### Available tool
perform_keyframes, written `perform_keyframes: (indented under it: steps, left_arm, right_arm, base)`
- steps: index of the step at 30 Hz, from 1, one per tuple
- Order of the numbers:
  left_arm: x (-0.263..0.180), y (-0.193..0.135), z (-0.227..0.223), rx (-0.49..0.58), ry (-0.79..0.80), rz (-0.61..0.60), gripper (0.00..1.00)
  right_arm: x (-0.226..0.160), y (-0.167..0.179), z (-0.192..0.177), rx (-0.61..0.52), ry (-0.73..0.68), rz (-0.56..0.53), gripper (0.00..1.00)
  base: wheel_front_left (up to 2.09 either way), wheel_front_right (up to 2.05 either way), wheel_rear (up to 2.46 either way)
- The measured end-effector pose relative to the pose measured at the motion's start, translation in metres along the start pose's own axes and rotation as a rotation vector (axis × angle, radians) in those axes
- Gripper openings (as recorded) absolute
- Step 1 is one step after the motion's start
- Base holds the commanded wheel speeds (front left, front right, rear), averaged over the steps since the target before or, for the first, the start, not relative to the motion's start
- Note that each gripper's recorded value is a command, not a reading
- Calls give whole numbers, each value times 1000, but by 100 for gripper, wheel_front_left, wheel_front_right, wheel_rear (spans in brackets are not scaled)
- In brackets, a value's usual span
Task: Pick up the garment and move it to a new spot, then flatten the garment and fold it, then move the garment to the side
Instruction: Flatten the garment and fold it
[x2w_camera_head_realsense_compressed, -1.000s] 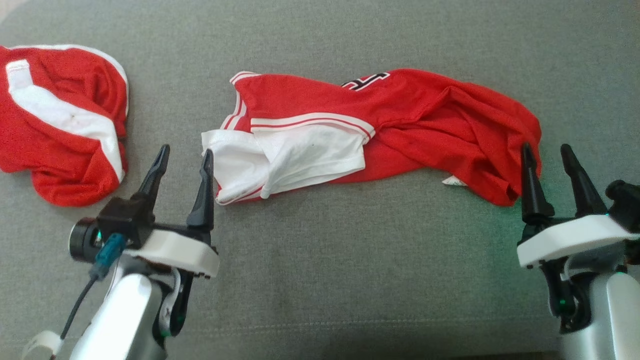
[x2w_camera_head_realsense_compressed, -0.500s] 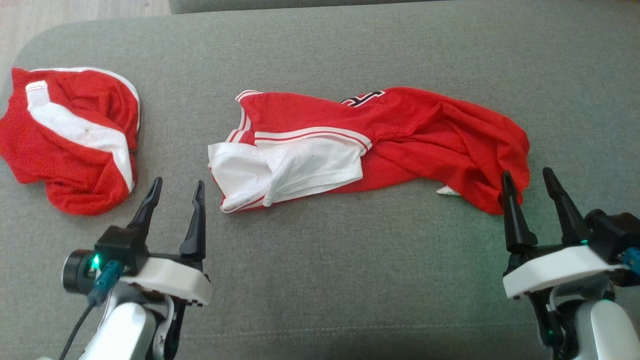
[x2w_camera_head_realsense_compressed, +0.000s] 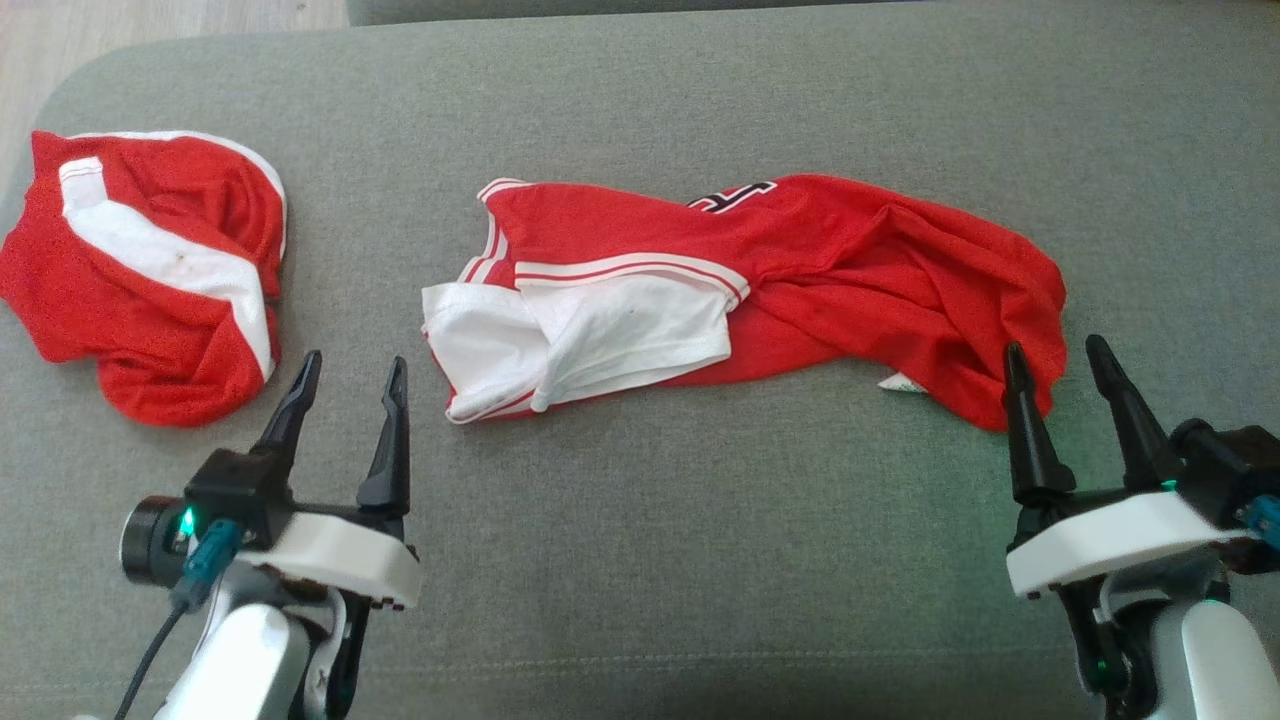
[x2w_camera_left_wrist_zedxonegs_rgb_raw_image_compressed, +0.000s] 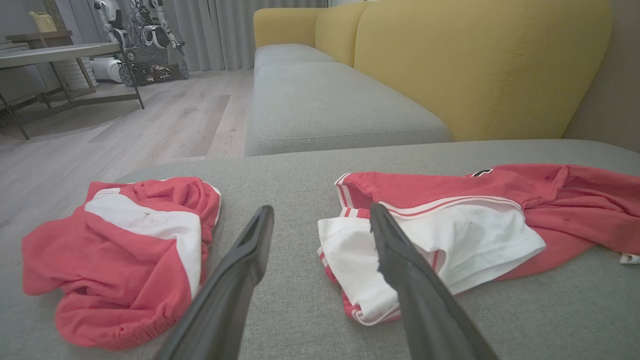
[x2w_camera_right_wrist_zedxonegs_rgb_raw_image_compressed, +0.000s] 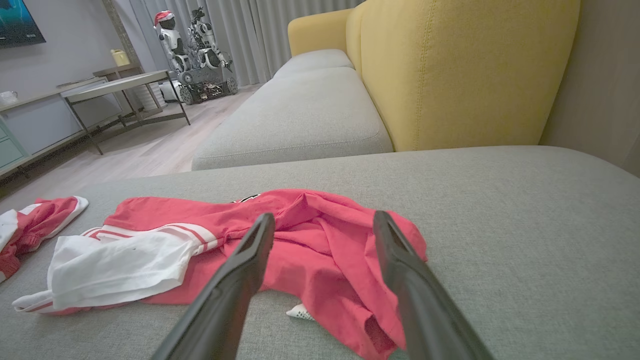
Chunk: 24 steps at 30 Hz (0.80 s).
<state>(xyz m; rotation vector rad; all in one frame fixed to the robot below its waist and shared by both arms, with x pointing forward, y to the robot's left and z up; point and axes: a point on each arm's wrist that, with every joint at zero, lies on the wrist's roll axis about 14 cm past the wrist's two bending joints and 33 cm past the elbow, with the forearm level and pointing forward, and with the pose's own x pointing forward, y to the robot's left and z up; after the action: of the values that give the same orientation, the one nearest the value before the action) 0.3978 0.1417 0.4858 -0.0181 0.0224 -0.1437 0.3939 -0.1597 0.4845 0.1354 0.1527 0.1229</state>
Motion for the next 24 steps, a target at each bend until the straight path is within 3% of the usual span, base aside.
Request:
perform_keyframes:
  steps: [19,24]
  left_arm:
    - [1,0,-3,-2,9,3,100]
    - [2,-1,-7,-3,20,-3,100]
  right_arm:
    - [1,-2,-5,17,12,-5,100]
    - [1,-17,-15,30,40,-48,100]
  base:
    - [0,0,0]
    - [0,0,0]
